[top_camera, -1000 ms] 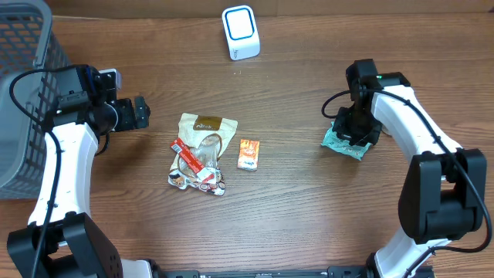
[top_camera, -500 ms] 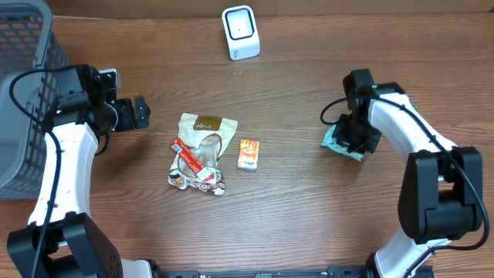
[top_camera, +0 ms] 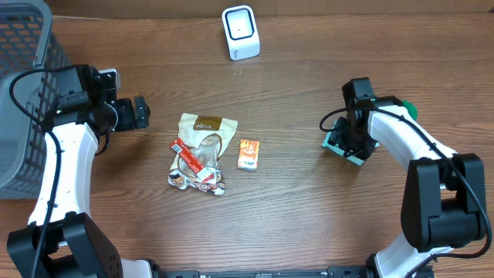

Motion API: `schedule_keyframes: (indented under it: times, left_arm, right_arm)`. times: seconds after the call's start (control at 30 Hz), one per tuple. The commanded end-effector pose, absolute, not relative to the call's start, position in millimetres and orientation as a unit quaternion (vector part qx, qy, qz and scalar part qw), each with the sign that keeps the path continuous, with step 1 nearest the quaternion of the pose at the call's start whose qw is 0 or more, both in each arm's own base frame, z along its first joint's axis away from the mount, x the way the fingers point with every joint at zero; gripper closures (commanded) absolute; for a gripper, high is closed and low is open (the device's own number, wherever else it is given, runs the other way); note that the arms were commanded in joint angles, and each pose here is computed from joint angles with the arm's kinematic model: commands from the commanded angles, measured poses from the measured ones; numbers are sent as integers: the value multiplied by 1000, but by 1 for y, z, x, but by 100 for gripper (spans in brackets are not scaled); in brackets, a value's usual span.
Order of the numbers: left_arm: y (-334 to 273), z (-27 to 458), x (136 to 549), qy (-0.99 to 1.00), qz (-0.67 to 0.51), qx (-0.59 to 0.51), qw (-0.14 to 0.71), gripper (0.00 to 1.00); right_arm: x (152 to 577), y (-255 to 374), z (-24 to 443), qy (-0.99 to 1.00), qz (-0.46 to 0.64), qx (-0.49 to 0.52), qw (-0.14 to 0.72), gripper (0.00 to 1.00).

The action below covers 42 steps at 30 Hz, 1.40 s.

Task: Scan the item barcode
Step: 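Adjust and set down the mint-green packet, then open the right gripper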

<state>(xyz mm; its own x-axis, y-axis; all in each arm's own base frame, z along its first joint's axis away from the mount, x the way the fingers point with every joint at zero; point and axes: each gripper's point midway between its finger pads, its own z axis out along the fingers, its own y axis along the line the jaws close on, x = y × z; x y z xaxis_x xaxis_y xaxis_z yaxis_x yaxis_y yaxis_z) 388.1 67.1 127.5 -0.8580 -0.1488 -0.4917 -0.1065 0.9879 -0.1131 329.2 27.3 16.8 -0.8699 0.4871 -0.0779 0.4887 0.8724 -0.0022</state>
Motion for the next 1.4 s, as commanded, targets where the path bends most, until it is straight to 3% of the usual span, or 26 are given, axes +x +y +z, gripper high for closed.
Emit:
schedule_keyframes:
  times: [0.0,0.23,0.67,0.97,1.37]
  left_arm:
    - [66,131,393,962,-43,-58,265,0]
    - [66,131,393,962,-43,-58,265,0]
    - [66,131,393,962,-43,-58,265,0]
    - [66,131,393,962,-43,-58,265,0]
    - [66,131,393,962,-43,-58,265,0]
  right_arm:
    - [339,32,23,967,4,255,27,42]
    - [359,32,69,969,2,243,40,39]
    - [332,10,55,966,-65,250,10,51]
    - [327,2,32,964,-85,249,22,51]
    - [307,6,-3,966,-73,249,9,35]
